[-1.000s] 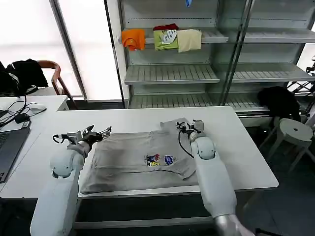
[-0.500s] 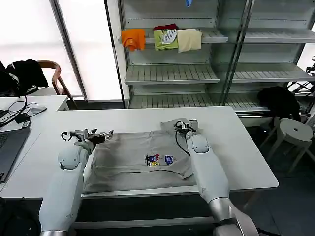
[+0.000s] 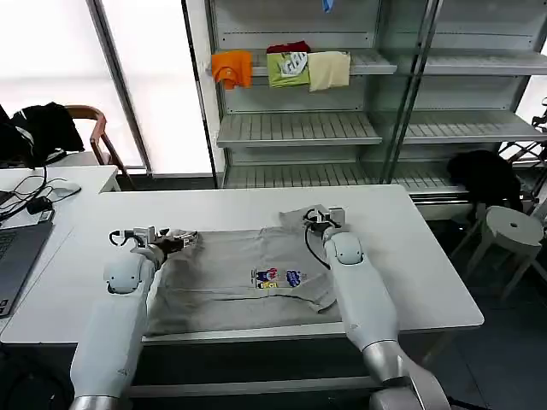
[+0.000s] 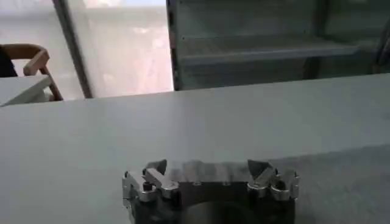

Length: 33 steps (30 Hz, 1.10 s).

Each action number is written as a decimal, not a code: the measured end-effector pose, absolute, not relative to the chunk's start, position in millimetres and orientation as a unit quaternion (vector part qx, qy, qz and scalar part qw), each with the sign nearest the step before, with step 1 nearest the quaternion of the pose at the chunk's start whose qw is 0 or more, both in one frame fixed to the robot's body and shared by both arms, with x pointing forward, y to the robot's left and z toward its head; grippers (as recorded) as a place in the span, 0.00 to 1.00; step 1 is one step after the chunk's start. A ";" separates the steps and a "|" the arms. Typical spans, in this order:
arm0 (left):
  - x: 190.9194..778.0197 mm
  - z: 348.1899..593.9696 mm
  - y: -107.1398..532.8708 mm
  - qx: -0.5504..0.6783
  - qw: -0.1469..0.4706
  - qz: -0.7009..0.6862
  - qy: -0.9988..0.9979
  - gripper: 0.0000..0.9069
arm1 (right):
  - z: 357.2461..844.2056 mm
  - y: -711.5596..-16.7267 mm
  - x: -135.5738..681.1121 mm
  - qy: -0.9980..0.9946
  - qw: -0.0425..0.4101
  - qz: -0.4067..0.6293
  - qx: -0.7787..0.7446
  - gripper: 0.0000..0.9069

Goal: Fold and organize the clothes.

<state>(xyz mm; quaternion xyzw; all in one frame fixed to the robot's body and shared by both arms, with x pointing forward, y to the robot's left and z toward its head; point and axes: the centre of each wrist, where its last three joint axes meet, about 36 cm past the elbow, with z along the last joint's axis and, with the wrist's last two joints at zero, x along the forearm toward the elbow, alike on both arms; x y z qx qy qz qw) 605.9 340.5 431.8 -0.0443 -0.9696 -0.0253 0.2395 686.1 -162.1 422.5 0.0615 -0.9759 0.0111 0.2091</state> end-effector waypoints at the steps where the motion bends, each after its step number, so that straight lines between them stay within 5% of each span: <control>1: 606.2 431.5 341.4 -0.043 0.240 -0.025 -0.969 1.00 | 423.7 -162.5 686.1 -0.976 0.207 0.008 0.061 1.00; 14: 607.3 427.7 347.4 -0.036 0.247 -0.024 -0.968 0.89 | 430.1 -170.7 686.9 -0.979 0.200 -0.001 0.043 0.99; 17: 607.7 426.6 348.9 -0.033 0.248 -0.023 -0.968 0.82 | 430.6 -173.3 687.4 -0.979 0.202 0.003 0.037 0.83; 20: 607.6 425.5 350.2 -0.032 0.249 -0.023 -0.968 0.72 | 428.9 -173.5 687.4 -0.978 0.207 0.008 0.036 0.29; 21: 607.6 425.0 350.5 -0.031 0.250 -0.024 -0.967 0.48 | 427.8 -173.8 687.2 -0.977 0.209 0.010 0.036 0.14; 22: 607.7 424.3 350.8 -0.030 0.251 -0.024 -0.967 0.40 | 426.7 -173.7 687.0 -0.977 0.210 0.012 0.036 0.09; 24: 608.3 423.5 351.2 -0.028 0.252 -0.024 -0.967 0.22 | 423.8 -172.9 686.3 -0.976 0.214 0.016 0.038 0.00; 27: 608.4 421.7 351.3 -0.026 0.254 -0.026 -0.966 0.06 | 420.7 -172.2 685.1 -0.975 0.216 0.022 0.041 0.00; 33: 607.5 418.9 351.2 -0.028 0.258 -0.027 -0.965 0.01 | 418.7 -172.2 682.7 -0.975 0.216 0.023 0.050 0.00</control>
